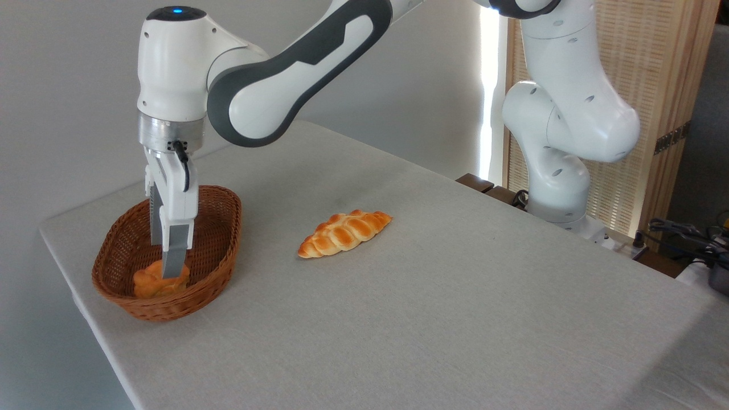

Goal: Put bread into the basket

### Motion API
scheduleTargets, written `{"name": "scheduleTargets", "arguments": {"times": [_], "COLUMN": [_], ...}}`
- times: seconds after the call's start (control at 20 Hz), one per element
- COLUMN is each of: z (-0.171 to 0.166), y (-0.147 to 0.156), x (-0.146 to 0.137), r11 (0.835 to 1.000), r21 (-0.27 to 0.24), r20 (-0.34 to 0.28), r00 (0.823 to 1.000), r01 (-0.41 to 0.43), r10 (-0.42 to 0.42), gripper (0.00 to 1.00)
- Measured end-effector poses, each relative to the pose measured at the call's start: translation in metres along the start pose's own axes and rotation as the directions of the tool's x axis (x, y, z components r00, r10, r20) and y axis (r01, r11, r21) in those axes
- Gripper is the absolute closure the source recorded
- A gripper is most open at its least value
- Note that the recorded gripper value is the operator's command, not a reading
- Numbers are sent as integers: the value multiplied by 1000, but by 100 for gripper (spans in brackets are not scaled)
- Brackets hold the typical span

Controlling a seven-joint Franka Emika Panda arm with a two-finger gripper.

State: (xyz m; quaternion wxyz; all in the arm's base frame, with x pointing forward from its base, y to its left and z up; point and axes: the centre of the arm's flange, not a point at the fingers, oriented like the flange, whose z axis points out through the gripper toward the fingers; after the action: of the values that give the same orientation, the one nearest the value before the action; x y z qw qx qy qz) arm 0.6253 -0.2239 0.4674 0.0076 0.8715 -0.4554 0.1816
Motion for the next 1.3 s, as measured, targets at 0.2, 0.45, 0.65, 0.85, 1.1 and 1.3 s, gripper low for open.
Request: {"name": "scheduleTargets", "arguments": {"times": [0.2,0.45,0.65,0.85,1.1,1.3], "z": [-42,-101,-122,-174,-204,-202], "y": [-7,-19,-45,-78,-80,-78], "x": [-9,-34,-64,-106,-124,-124], "r11": [999,994,989,985,975,967], "r21": [-22,-59,-92,-106,-124,-124], "r20": [93,238,323,293,268,283], "r00": [995,969,943,951,952,942], "r01": [35,88,120,135,186,223], "r10": [-33,-72,-84,-99,-147,-181], "gripper": [0,0,0,0,0,0]}}
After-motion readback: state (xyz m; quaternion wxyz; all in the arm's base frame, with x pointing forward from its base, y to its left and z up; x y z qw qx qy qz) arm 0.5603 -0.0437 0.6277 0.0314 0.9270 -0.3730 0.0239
